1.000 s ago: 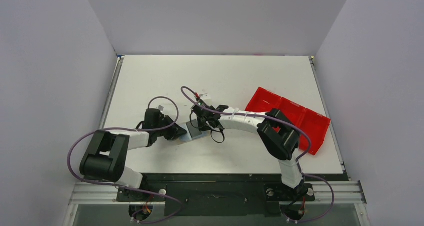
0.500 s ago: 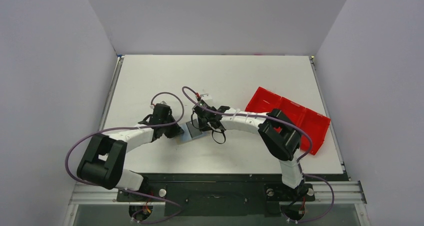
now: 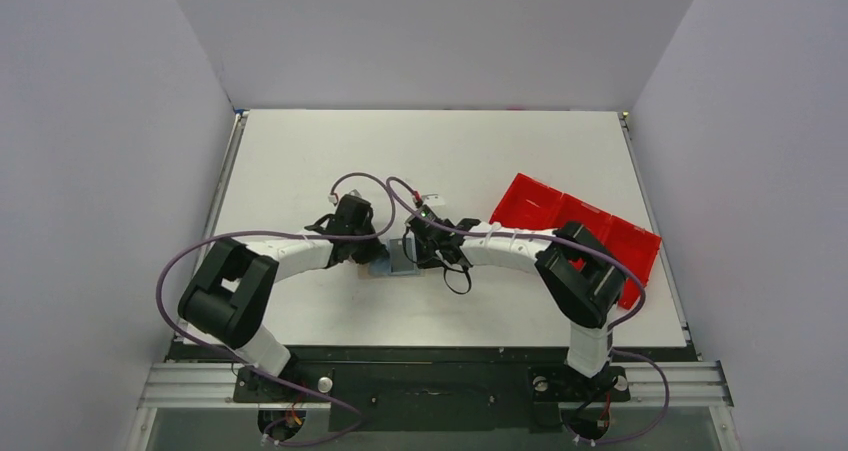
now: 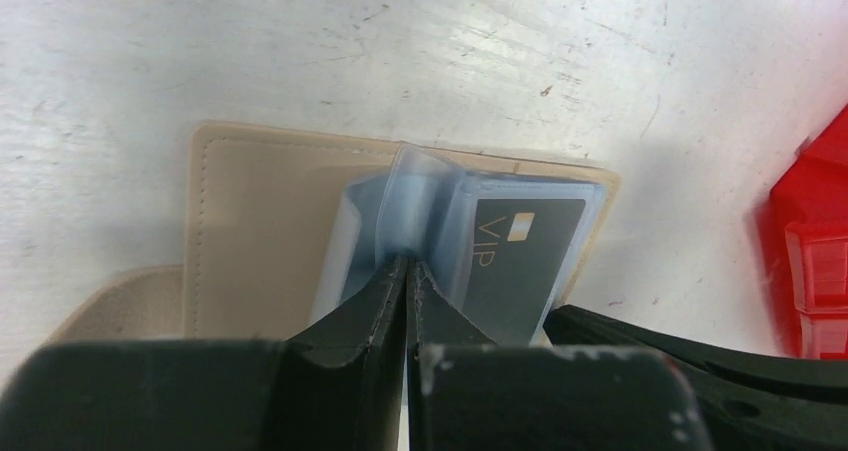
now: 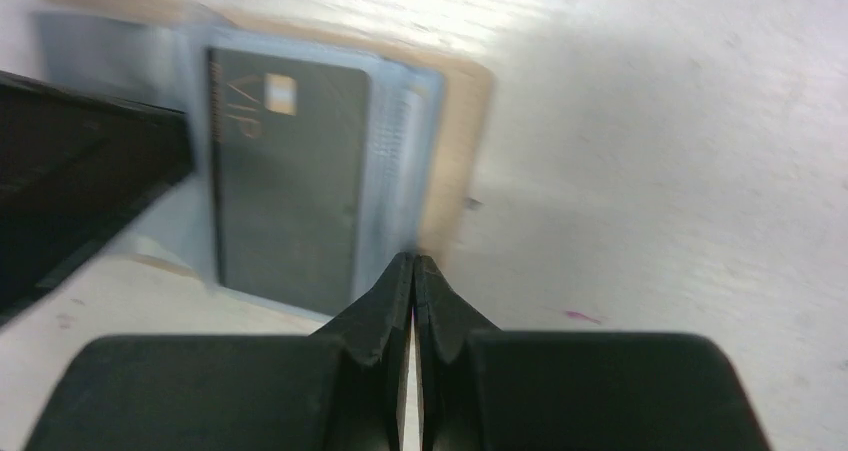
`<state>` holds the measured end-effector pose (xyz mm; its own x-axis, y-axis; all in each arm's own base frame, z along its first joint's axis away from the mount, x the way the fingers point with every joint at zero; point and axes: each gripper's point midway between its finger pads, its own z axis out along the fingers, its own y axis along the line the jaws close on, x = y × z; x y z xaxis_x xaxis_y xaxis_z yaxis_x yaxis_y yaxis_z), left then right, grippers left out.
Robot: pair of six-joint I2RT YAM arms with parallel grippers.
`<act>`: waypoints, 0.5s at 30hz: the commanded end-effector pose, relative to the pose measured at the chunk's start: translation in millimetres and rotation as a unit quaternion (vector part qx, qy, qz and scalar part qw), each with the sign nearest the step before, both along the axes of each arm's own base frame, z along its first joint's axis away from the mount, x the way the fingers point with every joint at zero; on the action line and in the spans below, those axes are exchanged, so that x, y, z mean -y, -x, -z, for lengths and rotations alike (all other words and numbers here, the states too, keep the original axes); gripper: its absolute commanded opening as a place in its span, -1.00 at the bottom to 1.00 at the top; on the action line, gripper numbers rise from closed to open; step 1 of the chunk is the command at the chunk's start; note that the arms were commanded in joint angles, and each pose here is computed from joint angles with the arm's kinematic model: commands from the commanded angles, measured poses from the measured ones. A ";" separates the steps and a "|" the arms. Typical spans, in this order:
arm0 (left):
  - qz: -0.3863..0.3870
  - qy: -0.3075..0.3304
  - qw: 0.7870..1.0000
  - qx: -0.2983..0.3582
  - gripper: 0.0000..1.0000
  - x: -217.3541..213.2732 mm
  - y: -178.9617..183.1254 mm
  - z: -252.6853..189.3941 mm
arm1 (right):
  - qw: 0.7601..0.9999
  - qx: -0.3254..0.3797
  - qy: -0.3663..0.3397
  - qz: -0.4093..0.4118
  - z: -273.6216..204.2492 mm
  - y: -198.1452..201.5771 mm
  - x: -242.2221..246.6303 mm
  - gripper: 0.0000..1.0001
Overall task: Take the credit cards out of the card holder
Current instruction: Remove the credit card from the card holder.
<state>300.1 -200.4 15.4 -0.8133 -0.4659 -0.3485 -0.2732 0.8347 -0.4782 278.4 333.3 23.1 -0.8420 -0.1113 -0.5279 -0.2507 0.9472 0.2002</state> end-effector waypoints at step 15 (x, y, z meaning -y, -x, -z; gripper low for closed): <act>-0.014 -0.130 0.991 -0.029 -1.00 -49.4 26.5 -8.9 | 0.996 -0.041 0.057 0.053 20.2 0.5 68.8 -1.00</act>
